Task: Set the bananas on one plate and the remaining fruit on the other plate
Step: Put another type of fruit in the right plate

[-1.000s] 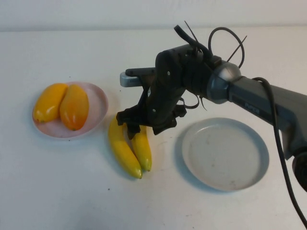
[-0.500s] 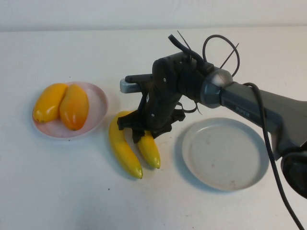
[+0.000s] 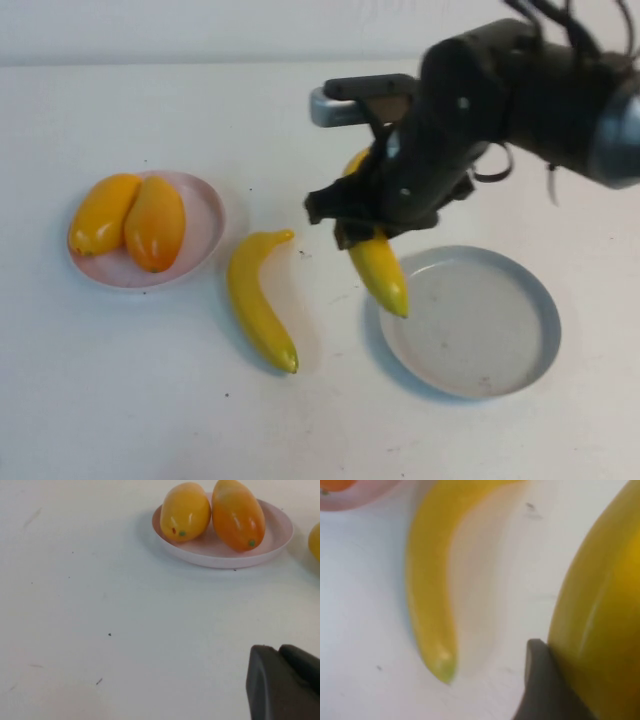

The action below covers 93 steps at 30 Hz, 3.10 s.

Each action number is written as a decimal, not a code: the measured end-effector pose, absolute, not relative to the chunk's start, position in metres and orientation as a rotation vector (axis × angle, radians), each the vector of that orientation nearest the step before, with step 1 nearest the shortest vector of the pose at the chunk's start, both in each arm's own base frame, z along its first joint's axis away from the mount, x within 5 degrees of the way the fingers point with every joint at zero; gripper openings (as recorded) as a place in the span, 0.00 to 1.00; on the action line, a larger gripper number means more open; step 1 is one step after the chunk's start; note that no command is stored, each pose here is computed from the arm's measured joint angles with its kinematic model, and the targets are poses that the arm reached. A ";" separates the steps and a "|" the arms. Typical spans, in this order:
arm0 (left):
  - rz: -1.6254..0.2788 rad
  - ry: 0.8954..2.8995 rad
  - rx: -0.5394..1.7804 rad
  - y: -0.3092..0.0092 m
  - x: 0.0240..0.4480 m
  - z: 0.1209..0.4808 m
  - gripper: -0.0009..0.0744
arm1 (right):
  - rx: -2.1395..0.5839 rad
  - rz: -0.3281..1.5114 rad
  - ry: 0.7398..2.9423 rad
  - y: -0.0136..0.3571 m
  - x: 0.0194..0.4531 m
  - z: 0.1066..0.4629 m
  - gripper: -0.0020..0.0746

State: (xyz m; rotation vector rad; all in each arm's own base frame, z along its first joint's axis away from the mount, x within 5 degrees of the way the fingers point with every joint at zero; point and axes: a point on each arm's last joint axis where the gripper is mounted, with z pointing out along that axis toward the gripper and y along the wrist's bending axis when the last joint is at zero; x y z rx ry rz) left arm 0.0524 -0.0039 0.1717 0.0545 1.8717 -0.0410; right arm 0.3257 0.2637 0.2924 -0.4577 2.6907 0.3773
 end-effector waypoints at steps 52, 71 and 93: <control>-0.041 1.872 0.054 -0.004 0.052 0.172 0.01 | -1.006 0.450 2.605 0.330 0.298 0.257 0.60; -0.041 1.872 0.054 -0.004 0.052 0.172 0.01 | -1.066 0.336 2.753 0.367 0.331 0.190 0.51; -0.041 1.872 0.054 -0.004 0.052 0.172 0.01 | -0.292 0.284 2.896 0.234 0.297 0.247 0.43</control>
